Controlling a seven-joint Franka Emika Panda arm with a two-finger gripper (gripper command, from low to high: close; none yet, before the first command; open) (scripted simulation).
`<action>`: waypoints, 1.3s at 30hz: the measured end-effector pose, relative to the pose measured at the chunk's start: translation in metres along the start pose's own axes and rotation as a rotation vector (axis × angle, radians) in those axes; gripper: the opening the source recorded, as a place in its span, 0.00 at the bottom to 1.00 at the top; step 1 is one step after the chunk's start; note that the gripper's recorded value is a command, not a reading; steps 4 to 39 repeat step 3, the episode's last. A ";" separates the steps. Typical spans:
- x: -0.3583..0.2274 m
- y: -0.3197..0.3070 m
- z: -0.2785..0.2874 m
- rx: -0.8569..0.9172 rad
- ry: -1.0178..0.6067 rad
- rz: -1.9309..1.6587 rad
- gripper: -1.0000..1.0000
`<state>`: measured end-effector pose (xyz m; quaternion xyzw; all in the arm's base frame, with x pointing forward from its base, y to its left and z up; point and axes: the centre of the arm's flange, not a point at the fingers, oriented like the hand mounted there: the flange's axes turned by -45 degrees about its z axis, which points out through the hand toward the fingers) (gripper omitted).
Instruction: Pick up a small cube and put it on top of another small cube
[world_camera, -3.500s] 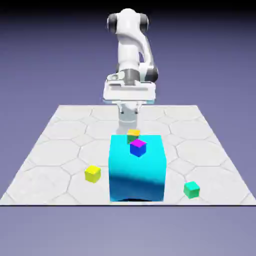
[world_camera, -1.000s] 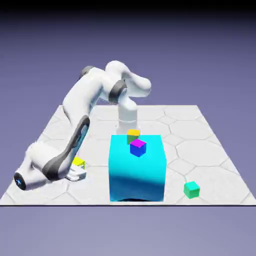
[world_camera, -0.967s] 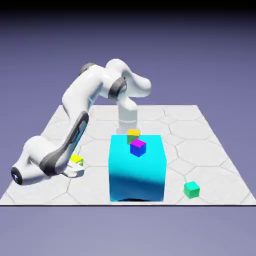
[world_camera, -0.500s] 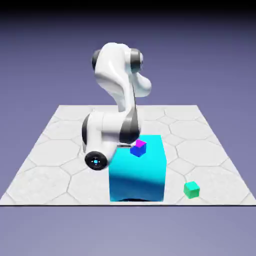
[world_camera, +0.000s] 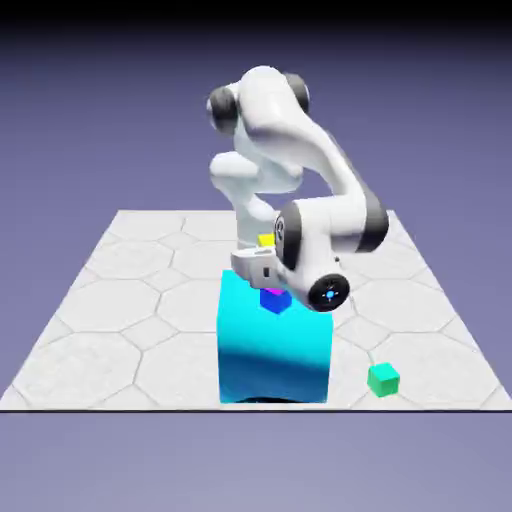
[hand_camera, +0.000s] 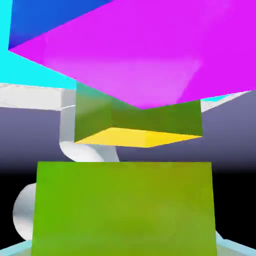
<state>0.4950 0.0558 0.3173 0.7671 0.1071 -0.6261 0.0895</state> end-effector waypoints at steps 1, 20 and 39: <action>0.001 0.001 0.007 0.004 0.003 -0.002 0.00; 0.001 0.002 0.008 0.003 0.003 -0.003 1.00; 0.001 0.002 0.008 0.003 0.003 -0.003 1.00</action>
